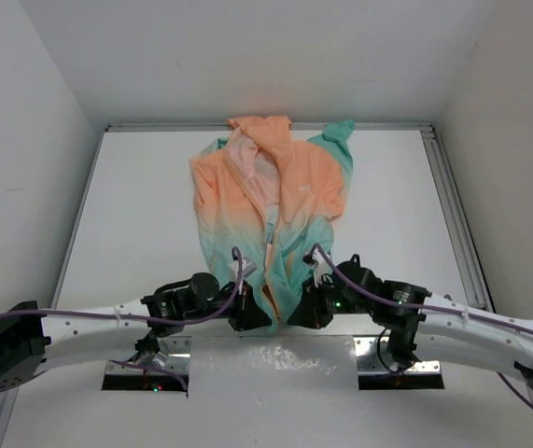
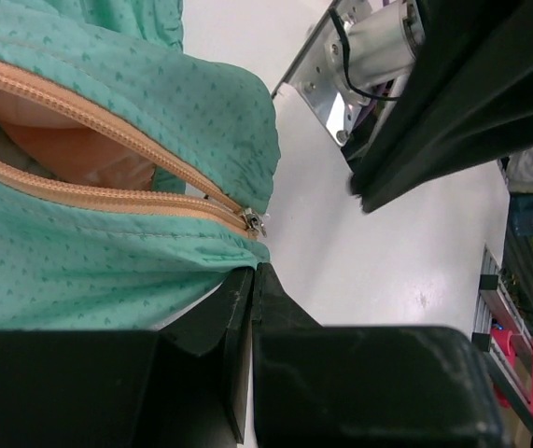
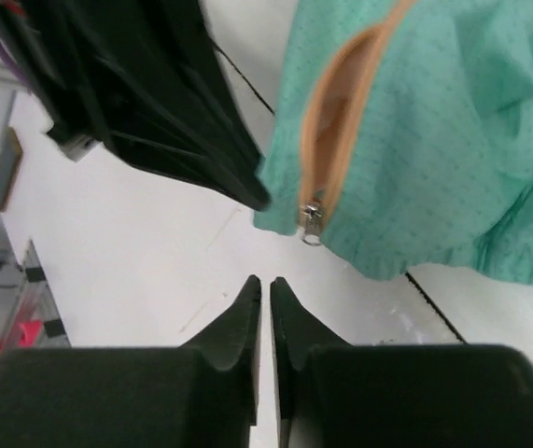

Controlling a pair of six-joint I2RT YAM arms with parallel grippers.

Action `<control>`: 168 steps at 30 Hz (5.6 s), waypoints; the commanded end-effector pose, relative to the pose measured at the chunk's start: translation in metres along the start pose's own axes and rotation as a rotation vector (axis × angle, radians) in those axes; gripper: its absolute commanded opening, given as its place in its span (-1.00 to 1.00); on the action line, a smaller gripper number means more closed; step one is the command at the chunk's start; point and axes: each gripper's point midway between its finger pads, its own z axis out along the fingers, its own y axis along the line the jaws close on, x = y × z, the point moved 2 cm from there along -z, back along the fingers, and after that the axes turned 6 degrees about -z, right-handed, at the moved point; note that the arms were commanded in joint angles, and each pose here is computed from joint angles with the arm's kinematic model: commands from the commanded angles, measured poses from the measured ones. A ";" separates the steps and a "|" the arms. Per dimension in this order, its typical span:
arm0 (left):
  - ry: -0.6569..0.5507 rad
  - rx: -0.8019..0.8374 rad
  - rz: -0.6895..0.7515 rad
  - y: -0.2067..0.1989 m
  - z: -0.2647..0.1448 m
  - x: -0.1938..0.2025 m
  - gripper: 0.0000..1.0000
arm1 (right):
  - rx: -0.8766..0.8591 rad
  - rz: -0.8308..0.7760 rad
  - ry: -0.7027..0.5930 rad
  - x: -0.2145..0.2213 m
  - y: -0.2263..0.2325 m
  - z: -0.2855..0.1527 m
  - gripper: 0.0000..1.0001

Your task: Zip up the jacket

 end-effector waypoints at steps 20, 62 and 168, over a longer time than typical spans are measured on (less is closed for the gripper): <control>-0.109 0.122 -0.034 -0.016 -0.004 -0.009 -1.00 | -0.216 0.452 -0.240 0.019 0.007 0.027 -0.40; -0.022 0.040 0.017 0.004 0.003 0.009 -1.00 | -0.160 0.462 -0.282 0.000 0.010 0.027 -1.00; -0.365 -0.732 -0.431 0.140 -0.069 -0.010 -0.30 | 0.321 -0.050 -0.207 -0.057 -0.047 0.019 -1.00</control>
